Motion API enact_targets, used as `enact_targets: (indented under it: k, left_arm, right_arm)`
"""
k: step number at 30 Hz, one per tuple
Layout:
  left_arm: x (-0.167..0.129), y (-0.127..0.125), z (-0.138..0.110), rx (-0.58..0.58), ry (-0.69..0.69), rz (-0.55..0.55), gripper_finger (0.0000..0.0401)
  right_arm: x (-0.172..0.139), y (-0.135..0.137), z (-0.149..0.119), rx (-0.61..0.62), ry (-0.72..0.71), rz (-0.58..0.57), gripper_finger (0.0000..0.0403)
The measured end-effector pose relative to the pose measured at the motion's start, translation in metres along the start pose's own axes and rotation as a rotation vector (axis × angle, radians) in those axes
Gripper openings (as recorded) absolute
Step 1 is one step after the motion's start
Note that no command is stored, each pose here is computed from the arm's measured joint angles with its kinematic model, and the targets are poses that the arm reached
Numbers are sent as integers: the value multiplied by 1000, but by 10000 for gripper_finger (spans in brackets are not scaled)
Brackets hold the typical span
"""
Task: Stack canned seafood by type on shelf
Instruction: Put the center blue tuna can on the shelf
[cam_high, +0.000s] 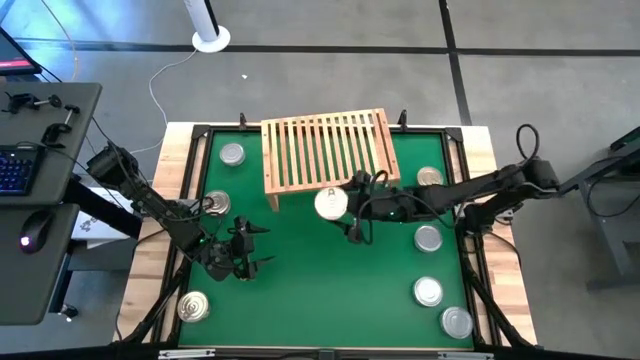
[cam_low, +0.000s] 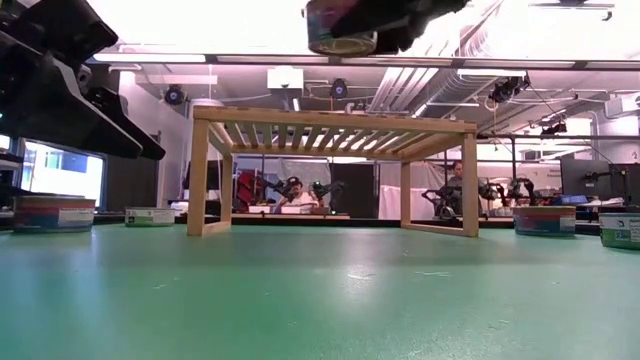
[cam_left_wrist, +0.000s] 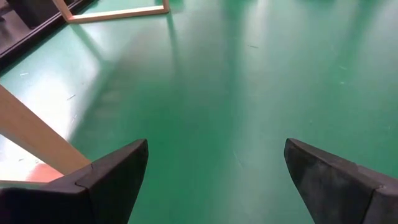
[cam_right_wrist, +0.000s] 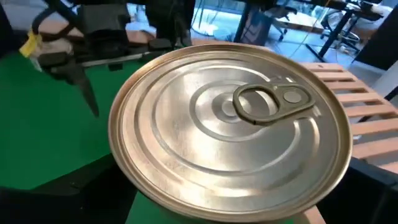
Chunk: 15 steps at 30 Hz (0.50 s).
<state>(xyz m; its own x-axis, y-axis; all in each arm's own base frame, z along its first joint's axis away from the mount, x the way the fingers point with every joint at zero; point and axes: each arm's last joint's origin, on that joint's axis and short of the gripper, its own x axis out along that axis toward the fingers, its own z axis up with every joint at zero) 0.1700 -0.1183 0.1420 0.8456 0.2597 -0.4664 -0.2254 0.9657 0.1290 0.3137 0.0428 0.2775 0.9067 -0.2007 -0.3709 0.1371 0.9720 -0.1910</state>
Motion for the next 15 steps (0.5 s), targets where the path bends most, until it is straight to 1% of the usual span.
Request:
enact_targets:
  k: [2,3,4,6,8,9,10,13,14,15]
  left_arm:
    - [0,0,0,7,0,1,365]
    - [0,0,0,38,-3,7,365]
    - [0,1,0,95,-13,27,365]
    - [0,2,2,246,-34,73,365]
    - [0,2,2,334,-31,76,365]
    - [0,1,3,334,-34,68,365]
    - [0,0,4,307,-42,50,365]
    - [0,-5,12,152,-102,-14,365]
    - [0,-6,17,111,-138,-25,365]
    - [0,-7,22,93,-172,-32,365]
  right_arm:
    - [-1,1,-7,7,-7,45,394]
    - [-1,3,-10,7,-11,77,394]
    - [0,5,-14,9,-26,114,394]
    - [0,12,-22,16,-74,189,394]
    - [0,21,-32,28,-123,241,394]
    - [-1,25,-38,35,-129,258,394]
    - [-2,29,-45,42,-125,271,394]
    - [-8,42,-56,65,-121,309,394]
    - [-10,47,-58,71,-127,324,394]
    - [-12,51,-61,79,-133,337,394]
